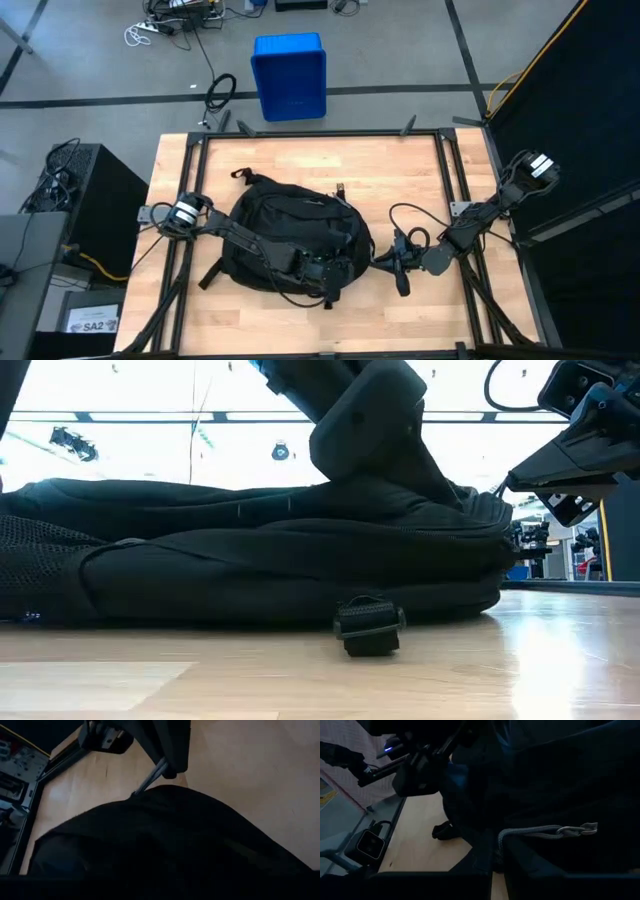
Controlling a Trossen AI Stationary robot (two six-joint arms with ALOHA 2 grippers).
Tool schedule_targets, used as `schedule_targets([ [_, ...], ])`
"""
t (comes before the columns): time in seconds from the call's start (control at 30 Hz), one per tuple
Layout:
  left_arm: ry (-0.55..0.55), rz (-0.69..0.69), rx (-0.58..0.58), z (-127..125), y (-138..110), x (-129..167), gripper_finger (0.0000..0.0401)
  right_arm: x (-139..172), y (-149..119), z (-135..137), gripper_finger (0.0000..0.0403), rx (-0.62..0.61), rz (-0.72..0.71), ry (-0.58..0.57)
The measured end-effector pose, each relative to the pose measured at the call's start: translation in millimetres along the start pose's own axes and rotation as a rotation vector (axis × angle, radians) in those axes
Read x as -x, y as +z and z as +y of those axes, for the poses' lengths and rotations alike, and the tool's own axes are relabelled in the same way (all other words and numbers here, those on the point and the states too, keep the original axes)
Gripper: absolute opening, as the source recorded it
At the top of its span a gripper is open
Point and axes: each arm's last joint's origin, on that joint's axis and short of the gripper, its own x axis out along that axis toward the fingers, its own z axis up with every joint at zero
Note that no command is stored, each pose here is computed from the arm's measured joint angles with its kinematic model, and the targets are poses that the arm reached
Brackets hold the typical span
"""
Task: Unpack backpack
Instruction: Open the black backpack
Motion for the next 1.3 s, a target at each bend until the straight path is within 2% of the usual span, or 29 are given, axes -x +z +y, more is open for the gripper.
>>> schedule_targets([
  [0.17,-0.064,-0.008,0.008,-1.3,-0.3,-0.4,0.0028,0.1,0.1,0.0,0.0001,0.011,-0.005,-0.005],
  [0.23,-0.1,-0.014,0.017,-2.6,-0.2,-0.4,0.0011,0.1,0.6,-0.5,0.0001,0.018,-0.019,-0.022],
  [0.5,-0.32,-0.086,-0.045,-31.7,6.2,16.4,0.0002,-6.1,7.7,-11.6,0.0001,0.033,-0.068,-0.123],
  [0.73,-0.407,-0.132,-0.146,-56.9,11.9,43.6,0.0001,-16.1,18.1,-32.2,0.0001,0.017,-0.09,-0.237],
  [1.0,-0.441,-0.122,-0.198,-70.4,12.3,65.0,0.0,-26.1,30.2,-63.2,0.0,-0.01,-0.088,-0.378],
  [1.3,-0.443,-0.078,-0.211,-77.1,8.6,75.6,0.0,-33.3,41.4,-89.5,0.0,-0.028,-0.018,-0.361],
])
